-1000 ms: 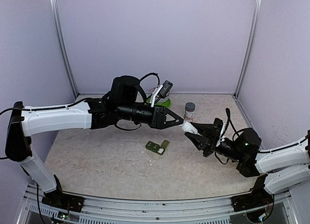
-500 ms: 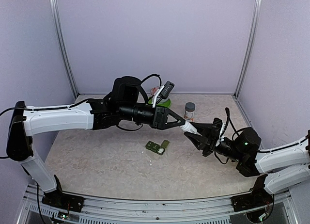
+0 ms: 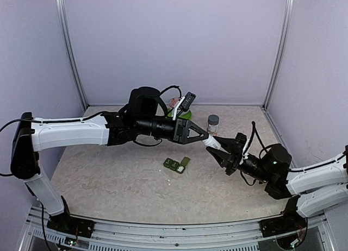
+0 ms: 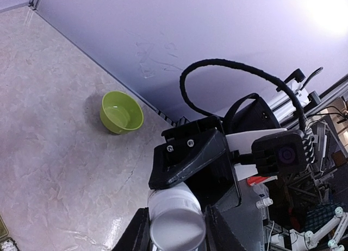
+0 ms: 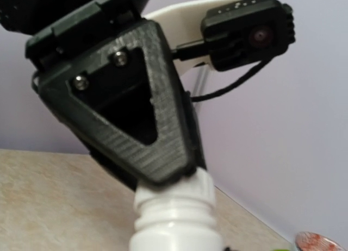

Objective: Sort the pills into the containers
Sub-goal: Close the lid of the pill bottle.

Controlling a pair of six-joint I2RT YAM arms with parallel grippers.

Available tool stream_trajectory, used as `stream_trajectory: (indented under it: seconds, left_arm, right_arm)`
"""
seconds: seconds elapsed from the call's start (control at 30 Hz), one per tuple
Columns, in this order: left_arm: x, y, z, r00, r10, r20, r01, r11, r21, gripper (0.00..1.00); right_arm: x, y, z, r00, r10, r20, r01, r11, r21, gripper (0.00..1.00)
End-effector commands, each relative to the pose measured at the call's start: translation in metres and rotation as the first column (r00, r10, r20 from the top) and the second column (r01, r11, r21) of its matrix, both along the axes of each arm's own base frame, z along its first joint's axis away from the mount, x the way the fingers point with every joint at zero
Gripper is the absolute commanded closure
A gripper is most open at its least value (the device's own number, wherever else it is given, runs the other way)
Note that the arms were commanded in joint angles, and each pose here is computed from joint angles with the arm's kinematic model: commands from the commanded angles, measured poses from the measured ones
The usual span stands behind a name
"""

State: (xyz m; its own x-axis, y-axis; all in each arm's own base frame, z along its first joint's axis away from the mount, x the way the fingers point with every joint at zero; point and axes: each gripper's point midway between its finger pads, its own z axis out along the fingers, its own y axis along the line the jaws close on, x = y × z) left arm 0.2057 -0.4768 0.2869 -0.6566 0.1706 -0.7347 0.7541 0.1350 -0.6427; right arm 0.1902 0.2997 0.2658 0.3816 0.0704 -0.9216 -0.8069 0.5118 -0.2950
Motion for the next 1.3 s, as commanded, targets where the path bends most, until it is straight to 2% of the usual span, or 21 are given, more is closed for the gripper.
stream_trajectory:
  seconds: [0.0, 0.17, 0.27, 0.5, 0.63, 0.9, 1.03, 1.27]
  left_arm:
    - [-0.015, -0.011, -0.017, 0.997, -0.052, -0.056, 0.053, 0.998, 0.016, 0.73]
    - [-0.012, -0.012, -0.026, 0.997, -0.04, -0.064, 0.043, 0.998, 0.052, 0.74]
    - [-0.014, -0.011, -0.027, 0.997, -0.049, -0.065, 0.052, 0.997, 0.049, 0.73]
    - [-0.027, -0.008, -0.013, 0.992, -0.125, 0.023, 0.126, 0.992, -0.016, 0.73]
    - [-0.03, -0.004, -0.008, 0.984, -0.15, 0.091, 0.152, 0.988, -0.014, 0.73]
    - [-0.038, 0.003, -0.005, 0.956, -0.193, 0.222, 0.196, 0.981, 0.007, 0.73]
    - [-0.037, 0.006, 0.001, 0.952, -0.172, 0.254, 0.179, 0.984, -0.005, 0.62]
    - [-0.03, 0.013, 0.017, 0.957, -0.102, 0.272, 0.117, 0.992, -0.04, 0.25]
  right_arm:
    - [0.0, 0.008, 0.019, 0.995, -0.062, 0.077, 0.062, 0.998, 0.003, 0.76]
    - [0.009, 0.006, 0.018, 0.973, -0.198, 0.115, 0.202, 0.979, -0.025, 0.76]
    - [0.006, 0.007, 0.018, 0.967, -0.216, 0.135, 0.222, 0.975, -0.029, 0.76]
    - [-0.016, 0.011, 0.034, 0.993, -0.073, 0.091, 0.069, 0.996, 0.049, 0.76]
    - [-0.029, 0.014, 0.039, 0.999, 0.019, 0.048, -0.021, 0.998, 0.06, 0.76]
    - [-0.04, 0.011, 0.047, 0.984, 0.134, -0.116, -0.116, 0.982, 0.149, 0.77]
    - [-0.04, 0.01, 0.05, 0.977, 0.146, -0.154, -0.122, 0.98, 0.159, 0.78]
    - [-0.035, 0.006, 0.05, 0.985, 0.102, -0.137, -0.081, 0.985, 0.149, 0.78]
